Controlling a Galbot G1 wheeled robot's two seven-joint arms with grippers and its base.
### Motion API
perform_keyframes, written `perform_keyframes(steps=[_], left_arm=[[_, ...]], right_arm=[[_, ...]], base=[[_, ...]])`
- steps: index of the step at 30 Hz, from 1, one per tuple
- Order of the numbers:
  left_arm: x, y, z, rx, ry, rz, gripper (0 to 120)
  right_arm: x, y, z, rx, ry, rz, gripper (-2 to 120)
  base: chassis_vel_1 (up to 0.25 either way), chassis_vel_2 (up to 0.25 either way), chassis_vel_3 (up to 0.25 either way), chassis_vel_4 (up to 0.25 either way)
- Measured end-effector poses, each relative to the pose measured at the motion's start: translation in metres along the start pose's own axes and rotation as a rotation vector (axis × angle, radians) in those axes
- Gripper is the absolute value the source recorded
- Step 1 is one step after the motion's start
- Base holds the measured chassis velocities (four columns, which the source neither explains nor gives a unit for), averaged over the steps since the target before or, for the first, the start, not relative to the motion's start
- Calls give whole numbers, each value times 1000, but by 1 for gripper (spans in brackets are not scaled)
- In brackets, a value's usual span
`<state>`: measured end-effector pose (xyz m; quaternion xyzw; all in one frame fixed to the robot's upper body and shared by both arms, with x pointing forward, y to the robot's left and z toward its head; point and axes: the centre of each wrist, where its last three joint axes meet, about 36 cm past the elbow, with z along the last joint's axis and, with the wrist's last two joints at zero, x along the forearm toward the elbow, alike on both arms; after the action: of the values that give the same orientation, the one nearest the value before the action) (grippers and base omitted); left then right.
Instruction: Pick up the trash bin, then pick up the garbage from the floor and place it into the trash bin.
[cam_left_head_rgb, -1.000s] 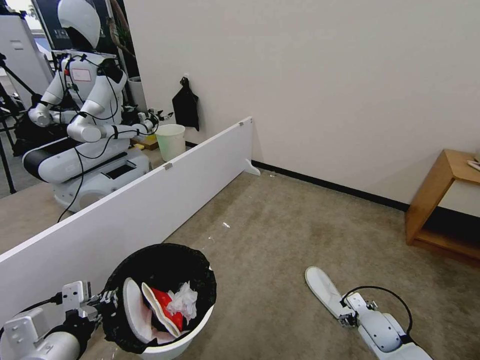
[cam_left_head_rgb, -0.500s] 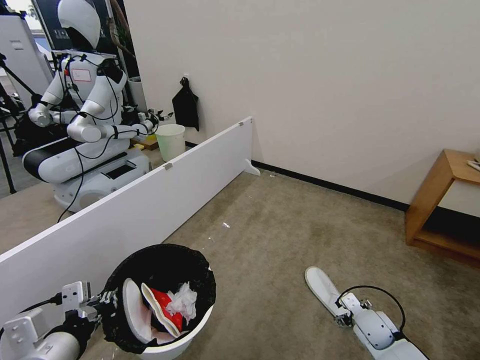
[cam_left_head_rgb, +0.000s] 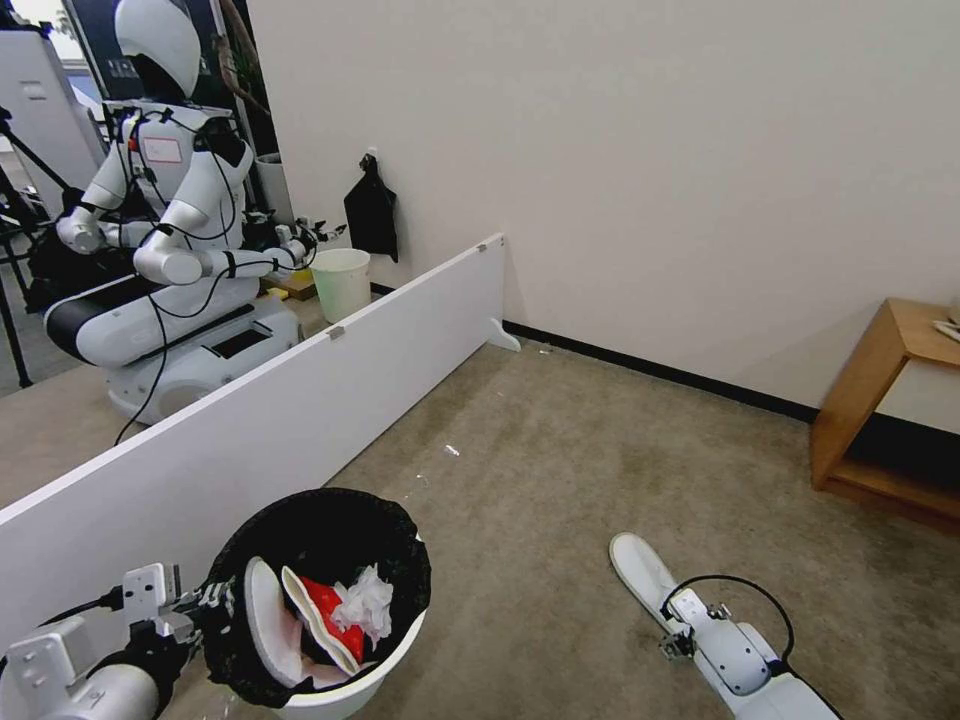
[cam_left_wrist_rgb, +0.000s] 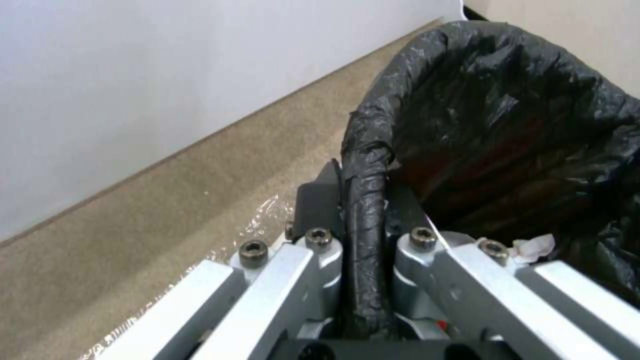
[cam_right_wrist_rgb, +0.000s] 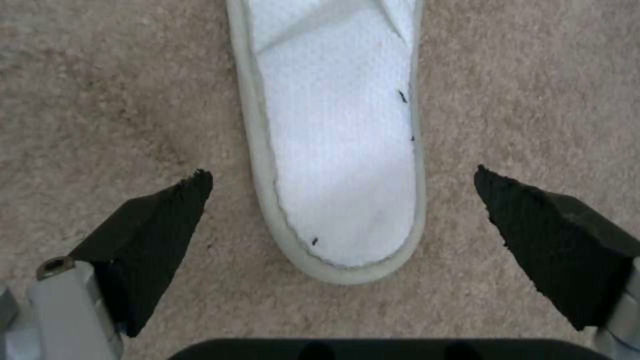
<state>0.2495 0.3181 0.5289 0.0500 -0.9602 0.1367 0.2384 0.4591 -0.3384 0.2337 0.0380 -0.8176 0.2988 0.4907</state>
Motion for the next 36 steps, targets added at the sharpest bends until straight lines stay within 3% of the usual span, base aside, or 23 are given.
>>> perform_keyframes(steps=[27, 30, 32, 36], left_arm=[[0, 0, 1, 2, 1, 0, 4], [0, 0, 1, 2, 1, 0, 4], [0, 0, 1, 2, 1, -1, 4], [-1, 0, 1, 2, 0, -1, 4]], right_arm=[[-19, -11, 4, -37, 18, -2, 99], [-21, -12, 4, -37, 10, -7, 92], [-21, -14, 4, -33, 2, -7, 79], [-21, -15, 4, -29, 0, -6, 69]], base=[[0, 0, 0, 0], [0, 0, 0, 0], [0, 0, 0, 0], [0, 0, 0, 0]])
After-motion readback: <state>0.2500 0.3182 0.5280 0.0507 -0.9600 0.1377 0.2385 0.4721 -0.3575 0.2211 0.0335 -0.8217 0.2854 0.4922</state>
